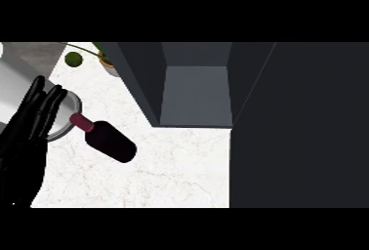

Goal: Pick up the wine, place it into the cabinet and close the cabinet

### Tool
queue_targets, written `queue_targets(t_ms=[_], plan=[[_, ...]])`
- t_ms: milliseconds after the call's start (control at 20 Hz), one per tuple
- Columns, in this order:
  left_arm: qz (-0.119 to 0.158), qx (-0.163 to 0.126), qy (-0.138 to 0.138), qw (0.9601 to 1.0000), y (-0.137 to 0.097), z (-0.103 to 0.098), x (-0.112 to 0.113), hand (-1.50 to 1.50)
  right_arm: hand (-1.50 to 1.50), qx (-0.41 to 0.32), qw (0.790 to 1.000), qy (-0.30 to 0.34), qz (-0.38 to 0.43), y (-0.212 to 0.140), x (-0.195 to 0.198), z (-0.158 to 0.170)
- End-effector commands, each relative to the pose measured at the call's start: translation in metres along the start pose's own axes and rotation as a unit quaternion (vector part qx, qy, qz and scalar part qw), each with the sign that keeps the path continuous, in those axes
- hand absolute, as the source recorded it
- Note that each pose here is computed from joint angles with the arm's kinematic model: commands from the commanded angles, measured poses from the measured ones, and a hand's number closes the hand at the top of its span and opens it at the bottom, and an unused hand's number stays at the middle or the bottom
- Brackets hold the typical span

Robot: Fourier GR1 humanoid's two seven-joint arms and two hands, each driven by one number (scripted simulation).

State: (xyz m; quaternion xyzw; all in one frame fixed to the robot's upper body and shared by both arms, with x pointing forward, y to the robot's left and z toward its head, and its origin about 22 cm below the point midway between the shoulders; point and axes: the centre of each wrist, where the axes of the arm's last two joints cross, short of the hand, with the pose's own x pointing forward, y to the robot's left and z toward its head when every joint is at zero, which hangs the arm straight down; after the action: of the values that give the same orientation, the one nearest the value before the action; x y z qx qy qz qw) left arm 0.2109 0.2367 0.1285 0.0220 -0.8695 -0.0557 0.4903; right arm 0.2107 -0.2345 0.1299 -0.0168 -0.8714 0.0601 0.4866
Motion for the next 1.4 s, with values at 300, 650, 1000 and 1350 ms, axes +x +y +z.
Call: queue_targets(t_ms=[300, 650, 1000, 1350], plan=[[0.249, -0.160, 0.061, 0.9532, 0.025, 0.012, -0.048, -1.50, -1.50, 0.081, 0.995, 0.037, -0.055, 0.014, 0.006, 0.018], [0.315, -0.191, 0.084, 0.9258, 0.107, -0.006, -0.038, -1.50, -1.50, 0.109, 0.991, 0.046, -0.063, 0.011, 0.060, 0.031], [0.331, -0.210, 0.110, 0.9134, 0.146, -0.017, 0.007, -1.50, -1.50, 0.095, 0.992, 0.046, -0.066, 0.010, 0.110, 0.027], [0.334, -0.213, 0.127, 0.9092, 0.161, -0.040, 0.039, -1.50, -1.50, 0.093, 0.992, 0.038, -0.083, 0.022, 0.127, 0.002]])
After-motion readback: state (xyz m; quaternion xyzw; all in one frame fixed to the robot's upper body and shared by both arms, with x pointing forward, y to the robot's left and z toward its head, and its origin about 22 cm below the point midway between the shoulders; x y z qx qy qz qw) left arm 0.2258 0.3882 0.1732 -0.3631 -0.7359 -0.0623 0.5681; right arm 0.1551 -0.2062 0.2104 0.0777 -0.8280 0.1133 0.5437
